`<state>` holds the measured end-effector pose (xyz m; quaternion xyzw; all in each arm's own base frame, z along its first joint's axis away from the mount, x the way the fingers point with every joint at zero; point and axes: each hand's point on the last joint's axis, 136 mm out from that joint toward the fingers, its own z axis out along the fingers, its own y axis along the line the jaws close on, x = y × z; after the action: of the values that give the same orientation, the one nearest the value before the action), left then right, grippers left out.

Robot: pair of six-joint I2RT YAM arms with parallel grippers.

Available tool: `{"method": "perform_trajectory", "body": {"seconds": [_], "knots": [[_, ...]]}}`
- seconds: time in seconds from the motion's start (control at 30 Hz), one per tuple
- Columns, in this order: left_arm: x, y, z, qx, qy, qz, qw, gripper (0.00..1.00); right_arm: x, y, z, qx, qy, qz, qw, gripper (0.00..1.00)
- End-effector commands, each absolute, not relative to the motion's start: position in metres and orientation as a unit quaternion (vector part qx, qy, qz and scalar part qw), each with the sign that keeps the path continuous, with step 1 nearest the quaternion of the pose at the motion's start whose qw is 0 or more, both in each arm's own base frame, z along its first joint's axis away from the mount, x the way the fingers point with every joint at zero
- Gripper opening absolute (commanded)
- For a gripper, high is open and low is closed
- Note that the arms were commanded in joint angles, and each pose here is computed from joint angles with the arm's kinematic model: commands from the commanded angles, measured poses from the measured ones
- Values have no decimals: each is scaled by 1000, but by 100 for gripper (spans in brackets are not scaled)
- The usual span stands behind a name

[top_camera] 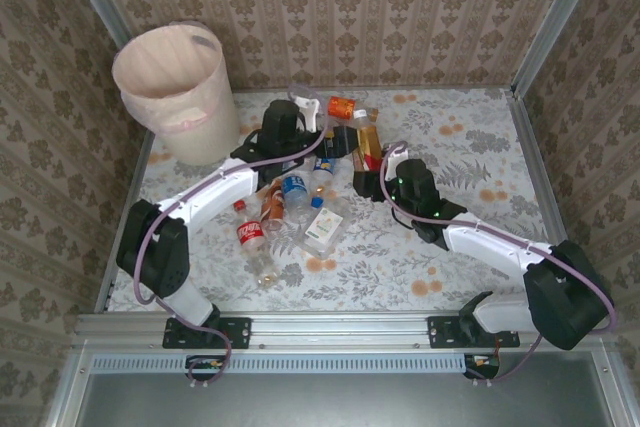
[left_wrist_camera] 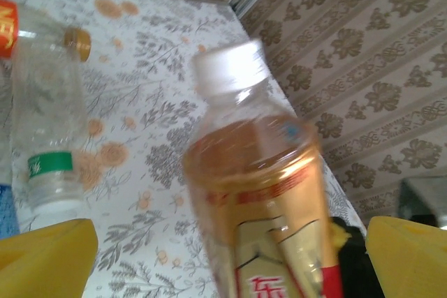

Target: Put the plastic bottles in the bin

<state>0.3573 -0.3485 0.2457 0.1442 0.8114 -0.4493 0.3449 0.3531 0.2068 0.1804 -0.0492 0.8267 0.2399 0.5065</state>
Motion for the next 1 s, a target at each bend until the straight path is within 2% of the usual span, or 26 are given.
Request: {"method": "perform_trajectory", "body": {"seconds": [0.0, 0.23, 0.5, 0.57, 0.7, 0.8, 0.83, 0.97], "knots": [[356, -356, 262, 136, 791, -484, 348, 100, 354, 214, 210, -51, 797, 277, 534, 46], [349, -382, 275, 155, 754, -544, 336, 100, 355, 227, 220, -72, 784, 304, 536, 46], [359, -391, 248, 132, 795, -509, 304, 99, 352, 240, 228, -102, 776, 313, 538, 47], [357, -392, 247, 135, 796, -505, 306, 93, 353, 240, 228, -100, 777, 310, 538, 47], [356, -393, 245, 137, 796, -505, 303, 71, 353, 242, 227, -107, 781, 309, 533, 47], [354, -394, 242, 136, 799, -506, 295, 63, 350, 243, 226, -113, 781, 312, 529, 50], [354, -393, 239, 134, 802, -504, 292, 63, 349, 243, 226, -115, 781, 313, 528, 52], [355, -391, 233, 142, 812, -487, 290, 58, 342, 242, 223, -125, 788, 319, 512, 74]]}}
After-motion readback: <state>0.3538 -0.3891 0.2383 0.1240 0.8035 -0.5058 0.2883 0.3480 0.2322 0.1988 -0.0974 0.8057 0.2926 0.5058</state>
